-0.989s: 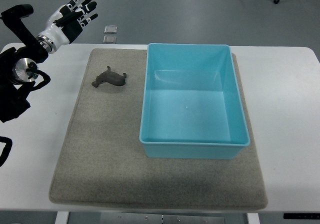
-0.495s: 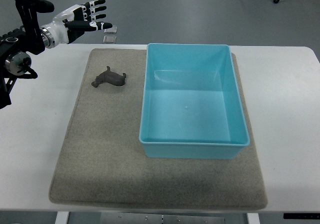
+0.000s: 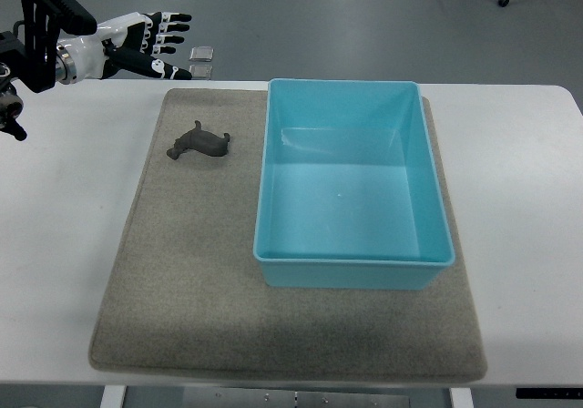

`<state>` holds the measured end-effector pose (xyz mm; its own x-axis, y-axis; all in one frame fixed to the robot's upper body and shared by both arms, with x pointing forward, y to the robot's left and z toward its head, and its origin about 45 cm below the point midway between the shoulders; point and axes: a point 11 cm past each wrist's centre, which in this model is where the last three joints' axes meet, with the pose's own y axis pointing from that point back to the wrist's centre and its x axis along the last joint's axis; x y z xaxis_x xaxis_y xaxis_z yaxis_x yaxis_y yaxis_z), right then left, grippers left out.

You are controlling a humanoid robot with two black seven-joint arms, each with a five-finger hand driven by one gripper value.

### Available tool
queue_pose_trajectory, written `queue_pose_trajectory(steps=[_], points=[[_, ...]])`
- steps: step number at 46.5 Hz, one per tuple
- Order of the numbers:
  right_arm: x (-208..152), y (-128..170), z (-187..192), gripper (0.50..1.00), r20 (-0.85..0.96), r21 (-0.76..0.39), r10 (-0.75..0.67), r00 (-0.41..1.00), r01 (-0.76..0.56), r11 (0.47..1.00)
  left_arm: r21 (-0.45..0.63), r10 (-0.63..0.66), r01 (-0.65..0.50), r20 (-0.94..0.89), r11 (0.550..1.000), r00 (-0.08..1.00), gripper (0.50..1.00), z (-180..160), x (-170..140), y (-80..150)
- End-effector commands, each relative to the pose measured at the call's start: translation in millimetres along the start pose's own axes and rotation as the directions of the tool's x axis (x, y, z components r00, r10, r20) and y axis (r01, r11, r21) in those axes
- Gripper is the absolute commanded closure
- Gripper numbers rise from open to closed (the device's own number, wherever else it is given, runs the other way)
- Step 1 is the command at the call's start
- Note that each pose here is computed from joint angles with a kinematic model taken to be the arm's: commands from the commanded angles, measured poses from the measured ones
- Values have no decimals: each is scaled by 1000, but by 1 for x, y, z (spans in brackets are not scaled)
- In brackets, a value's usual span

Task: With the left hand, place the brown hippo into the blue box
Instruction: 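Extend the left hand forward and lower it toward the brown hippo, then close the left hand fingers around the brown hippo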

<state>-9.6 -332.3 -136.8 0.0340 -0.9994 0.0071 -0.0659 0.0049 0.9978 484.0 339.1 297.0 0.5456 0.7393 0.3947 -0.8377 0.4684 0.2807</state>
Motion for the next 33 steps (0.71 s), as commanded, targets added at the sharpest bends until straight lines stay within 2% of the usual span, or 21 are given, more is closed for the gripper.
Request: queue_pose_trajectory(steps=[1,17,27,33], points=[[0,0,0,564,0,0,1,1000,-1,1000,8,-18,18,45,1000,999,529,-1,-9,-1],[0,0,0,564,0,0,0,1000,0,1000,48,-25,11,293,999,956,529,-8,-39,-5],[0,0,0,564,0,0,0,1000,0,1000,84,-36,7,351,996,935,531,-17,-45,-7],[0,0,0,564,0,0,0,1000,0,1000,106,-54,15,375,994,925,555,-24,-50,-7]])
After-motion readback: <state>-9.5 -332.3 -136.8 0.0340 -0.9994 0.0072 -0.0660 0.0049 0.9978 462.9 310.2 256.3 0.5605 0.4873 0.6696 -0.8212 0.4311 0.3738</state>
